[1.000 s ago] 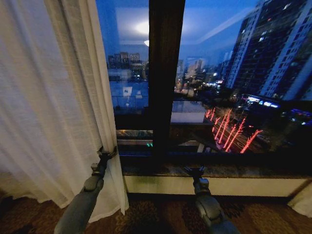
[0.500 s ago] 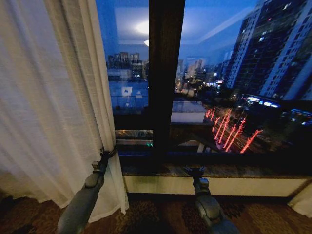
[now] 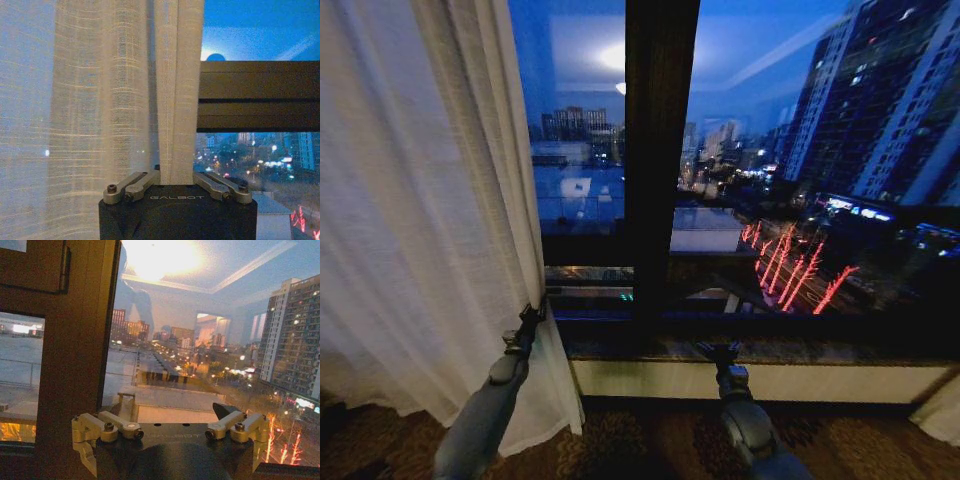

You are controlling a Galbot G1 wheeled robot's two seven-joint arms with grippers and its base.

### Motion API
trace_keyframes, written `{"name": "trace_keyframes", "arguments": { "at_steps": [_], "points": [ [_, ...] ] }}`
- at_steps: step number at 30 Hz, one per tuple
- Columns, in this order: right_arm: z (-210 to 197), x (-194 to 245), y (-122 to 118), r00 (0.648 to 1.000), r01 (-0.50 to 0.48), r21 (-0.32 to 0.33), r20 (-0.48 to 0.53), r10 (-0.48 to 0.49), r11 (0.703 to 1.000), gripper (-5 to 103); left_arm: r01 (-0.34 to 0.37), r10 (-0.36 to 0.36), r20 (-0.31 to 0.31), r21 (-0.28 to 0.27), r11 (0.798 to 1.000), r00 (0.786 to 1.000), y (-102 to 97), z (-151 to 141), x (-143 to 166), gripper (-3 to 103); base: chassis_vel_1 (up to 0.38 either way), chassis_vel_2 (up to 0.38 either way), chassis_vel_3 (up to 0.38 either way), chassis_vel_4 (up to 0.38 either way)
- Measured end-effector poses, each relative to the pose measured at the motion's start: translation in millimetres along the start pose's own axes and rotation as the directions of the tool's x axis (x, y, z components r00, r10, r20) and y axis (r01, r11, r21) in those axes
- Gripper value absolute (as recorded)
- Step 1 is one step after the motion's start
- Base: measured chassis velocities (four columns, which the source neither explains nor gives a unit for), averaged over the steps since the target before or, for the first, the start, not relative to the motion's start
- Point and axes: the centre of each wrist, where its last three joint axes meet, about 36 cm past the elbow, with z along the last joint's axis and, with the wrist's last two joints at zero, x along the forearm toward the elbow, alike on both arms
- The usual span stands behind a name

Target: Open the curtains by pulling them apart, changing their state from closed to fully open.

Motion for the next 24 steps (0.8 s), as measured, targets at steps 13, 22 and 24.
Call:
{"name": "trace_keyframes", "arguments": {
  "at_steps": [13,22,24],
  "points": [
    [0.0,0.0,0.0,1.000,0.000,0.000,0.000,0.000,1.000,100,0.012,-0.012,0.001,-0.007,1.000,1.000,10.1,1.9,11.7,0,0.000,0.000,0.000,0.000],
    [0.0,0.0,0.0,1.000,0.000,0.000,0.000,0.000,1.000,100,0.019,-0.019,0.007,-0.030,0.999,1.000,27.1,0.9,15.2,0,0.094,0.112,-0.099,-0.123],
    [0.0,0.0,0.0,1.000,0.000,0.000,0.000,0.000,1.000,100,0.021,-0.021,0.009,-0.028,0.999,1.000,27.2,1.3,15.6,0,0.165,0.215,-0.198,-0.213]
  ]
}}
